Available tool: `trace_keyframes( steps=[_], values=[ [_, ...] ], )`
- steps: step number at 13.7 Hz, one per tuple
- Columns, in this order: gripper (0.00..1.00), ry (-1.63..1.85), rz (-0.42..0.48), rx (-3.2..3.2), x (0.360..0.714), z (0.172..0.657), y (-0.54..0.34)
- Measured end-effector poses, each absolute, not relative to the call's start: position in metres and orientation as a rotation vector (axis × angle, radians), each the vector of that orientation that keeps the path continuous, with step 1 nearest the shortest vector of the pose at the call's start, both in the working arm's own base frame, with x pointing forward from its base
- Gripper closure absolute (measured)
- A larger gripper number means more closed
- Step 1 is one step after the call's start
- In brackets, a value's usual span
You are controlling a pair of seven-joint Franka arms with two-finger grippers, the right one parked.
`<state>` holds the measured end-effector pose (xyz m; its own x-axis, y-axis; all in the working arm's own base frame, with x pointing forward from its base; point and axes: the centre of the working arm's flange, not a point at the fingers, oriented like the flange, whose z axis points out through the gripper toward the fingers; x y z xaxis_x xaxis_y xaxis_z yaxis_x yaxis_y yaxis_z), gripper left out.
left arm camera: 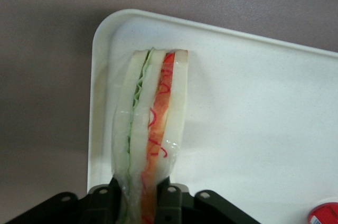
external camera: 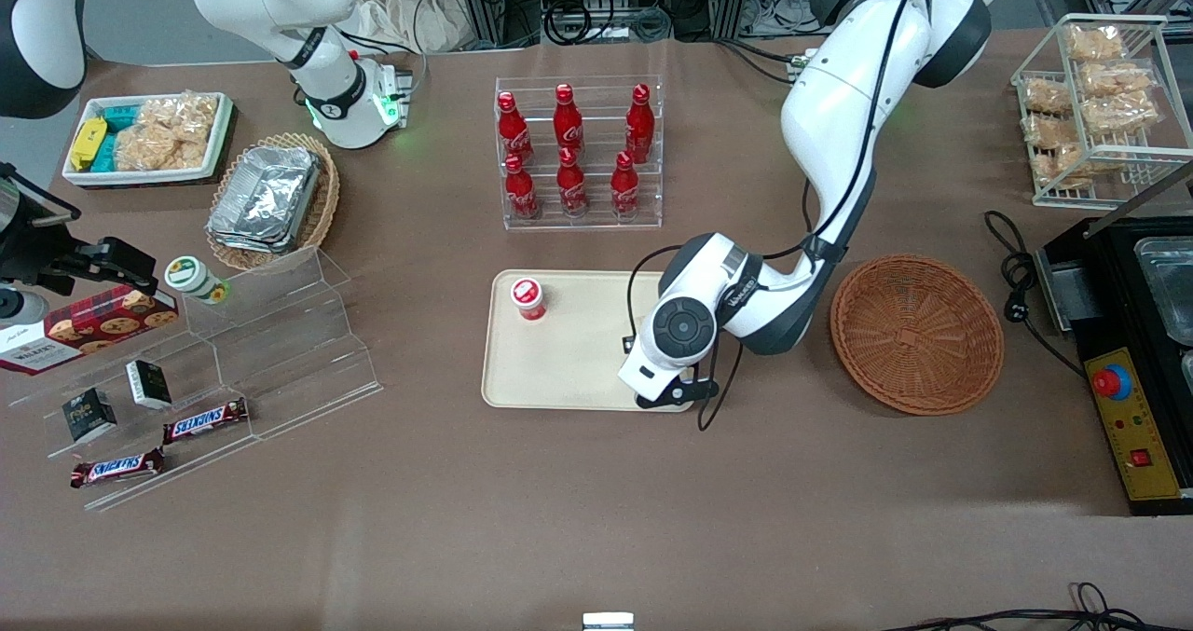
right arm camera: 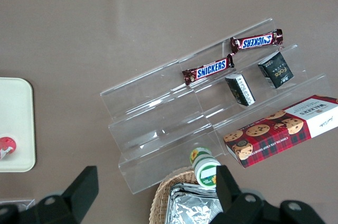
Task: Place sandwich from basket to tray
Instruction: 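Lower the sandwich onto the tray and open the left gripper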
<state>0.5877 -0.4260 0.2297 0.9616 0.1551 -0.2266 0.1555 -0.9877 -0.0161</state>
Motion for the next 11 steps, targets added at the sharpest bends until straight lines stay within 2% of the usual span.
trace_keyframes(
  steps=[6,7,11],
  values=[
    [0.05,0.339,-0.315,3.098,0.596,0.261,-0.422],
    [0.00,0.377,-0.316,3.098,0.596,0.264,-0.422],
    [0.00,0.428,-0.315,3.096,0.598,0.265,-0.420]
  ],
)
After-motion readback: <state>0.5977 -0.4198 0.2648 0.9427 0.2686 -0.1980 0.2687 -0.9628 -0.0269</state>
